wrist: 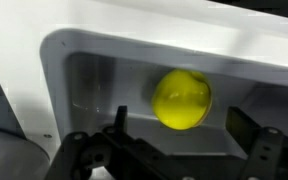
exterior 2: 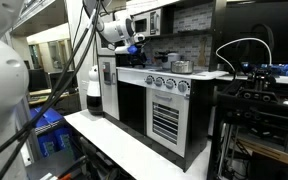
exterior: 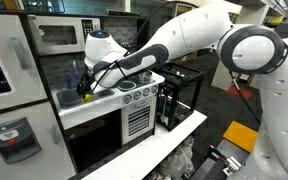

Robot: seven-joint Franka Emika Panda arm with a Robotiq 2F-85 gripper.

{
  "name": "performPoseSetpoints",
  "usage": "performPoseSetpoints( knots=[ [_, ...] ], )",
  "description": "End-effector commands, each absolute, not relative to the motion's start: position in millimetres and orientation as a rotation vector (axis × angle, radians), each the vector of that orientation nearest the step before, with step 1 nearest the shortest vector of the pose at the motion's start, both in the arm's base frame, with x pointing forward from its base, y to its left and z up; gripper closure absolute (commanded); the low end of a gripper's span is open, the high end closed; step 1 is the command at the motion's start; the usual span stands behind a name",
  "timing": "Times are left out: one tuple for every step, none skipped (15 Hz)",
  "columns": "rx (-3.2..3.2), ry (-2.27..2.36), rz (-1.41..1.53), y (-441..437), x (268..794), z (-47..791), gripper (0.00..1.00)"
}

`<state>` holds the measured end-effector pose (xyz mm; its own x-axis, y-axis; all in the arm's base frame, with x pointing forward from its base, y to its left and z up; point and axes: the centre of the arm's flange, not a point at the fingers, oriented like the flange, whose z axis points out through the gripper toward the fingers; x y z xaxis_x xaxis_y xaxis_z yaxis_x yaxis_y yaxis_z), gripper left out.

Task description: Pick up the tennis ball from the sink and put it in the grey pot

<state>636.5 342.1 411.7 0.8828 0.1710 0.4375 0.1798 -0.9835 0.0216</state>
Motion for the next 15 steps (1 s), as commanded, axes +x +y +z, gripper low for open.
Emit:
performPoseSetpoints(
  knots=[
    [-3.036, -0.239, -0.732, 353, 657, 400, 0.00],
    [-3.036, -0.232, -0.733, 354, 660, 397, 0.00],
    [-3.036, -0.229, -0.731, 356, 663, 393, 0.00],
    [-3.035, -0.226, -0.730, 357, 665, 390, 0.00],
    [-3.037, -0.223, -0.729, 359, 667, 387, 0.00],
    [-3.037, -0.222, -0.727, 360, 669, 384, 0.00],
    [-3.036, -0.223, -0.727, 362, 671, 382, 0.00],
    [-3.037, -0.226, -0.725, 363, 673, 379, 0.00],
    [-3.036, -0.227, -0.724, 364, 674, 377, 0.00],
    [-3.035, -0.228, -0.724, 366, 676, 375, 0.00],
    [-3.035, -0.230, -0.724, 367, 676, 373, 0.00],
    [-3.033, -0.231, -0.726, 368, 678, 373, 0.00],
    [-3.033, -0.231, -0.725, 369, 679, 372, 0.00],
    [-3.033, -0.232, -0.729, 369, 679, 372, 0.00],
    [-3.031, -0.233, -0.734, 370, 680, 372, 0.00]
  ],
)
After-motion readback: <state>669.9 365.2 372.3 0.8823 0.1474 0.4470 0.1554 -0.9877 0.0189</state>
